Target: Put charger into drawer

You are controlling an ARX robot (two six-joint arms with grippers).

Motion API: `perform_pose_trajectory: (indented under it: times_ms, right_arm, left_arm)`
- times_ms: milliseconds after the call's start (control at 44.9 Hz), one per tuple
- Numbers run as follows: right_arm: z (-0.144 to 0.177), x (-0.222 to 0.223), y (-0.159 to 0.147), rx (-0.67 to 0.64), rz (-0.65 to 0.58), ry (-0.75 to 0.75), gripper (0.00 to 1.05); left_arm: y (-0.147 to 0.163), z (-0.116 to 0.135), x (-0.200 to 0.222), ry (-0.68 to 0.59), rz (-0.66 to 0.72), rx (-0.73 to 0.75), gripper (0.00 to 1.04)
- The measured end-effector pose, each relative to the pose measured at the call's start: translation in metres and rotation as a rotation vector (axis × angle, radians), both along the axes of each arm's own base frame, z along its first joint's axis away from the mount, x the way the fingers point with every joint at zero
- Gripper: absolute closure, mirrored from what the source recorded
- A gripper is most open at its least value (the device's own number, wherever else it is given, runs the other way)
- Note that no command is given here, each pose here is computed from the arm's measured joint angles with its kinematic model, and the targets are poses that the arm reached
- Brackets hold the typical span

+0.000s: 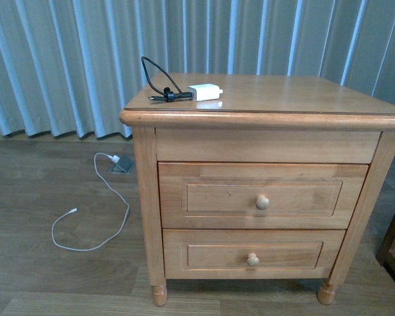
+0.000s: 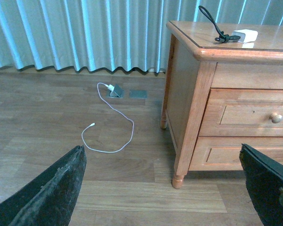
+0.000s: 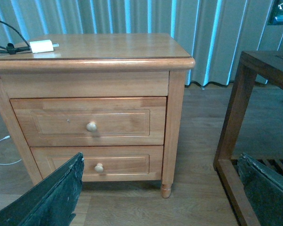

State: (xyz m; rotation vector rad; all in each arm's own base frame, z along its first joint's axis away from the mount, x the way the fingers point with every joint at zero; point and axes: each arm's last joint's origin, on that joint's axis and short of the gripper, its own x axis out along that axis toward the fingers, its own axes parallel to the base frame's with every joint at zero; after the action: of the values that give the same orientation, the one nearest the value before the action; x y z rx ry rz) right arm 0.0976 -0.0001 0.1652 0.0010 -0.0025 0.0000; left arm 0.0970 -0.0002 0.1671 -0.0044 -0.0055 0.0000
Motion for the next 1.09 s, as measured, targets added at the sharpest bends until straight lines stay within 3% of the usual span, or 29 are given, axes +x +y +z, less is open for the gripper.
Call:
perform_pose_trajectory:
  times_ms: [467, 623, 757, 890, 1090]
  right_arm:
    - [0.0, 0.0, 0.0, 0.0, 0.0, 0.0, 0.08]
    - [-0.004, 0.006, 0.006, -0.115, 0.185, 0.22, 0.08]
    - [0.013, 0.03, 0.018, -0.145, 0.27, 0.223, 0.08]
    - [0.032, 0.072, 0.035, -0.173, 0.255, 0.183, 0.08]
    - [0.019, 0.154, 0.077, -0.204, 0.241, 0.228, 0.08]
  left_arm:
    - [0.0, 0.0, 0.0, 0.0, 0.0, 0.0, 0.06]
    - [0.0, 0.0, 0.0, 0.0, 0.0, 0.0, 0.06]
    - [0.0, 0.0, 0.0, 0.0, 0.0, 0.0, 0.06]
    - [0.0, 0.0, 0.0, 0.0, 0.0, 0.0, 0.06]
    - [0.0, 0.0, 0.0, 0.0, 0.0, 0.0, 0.06]
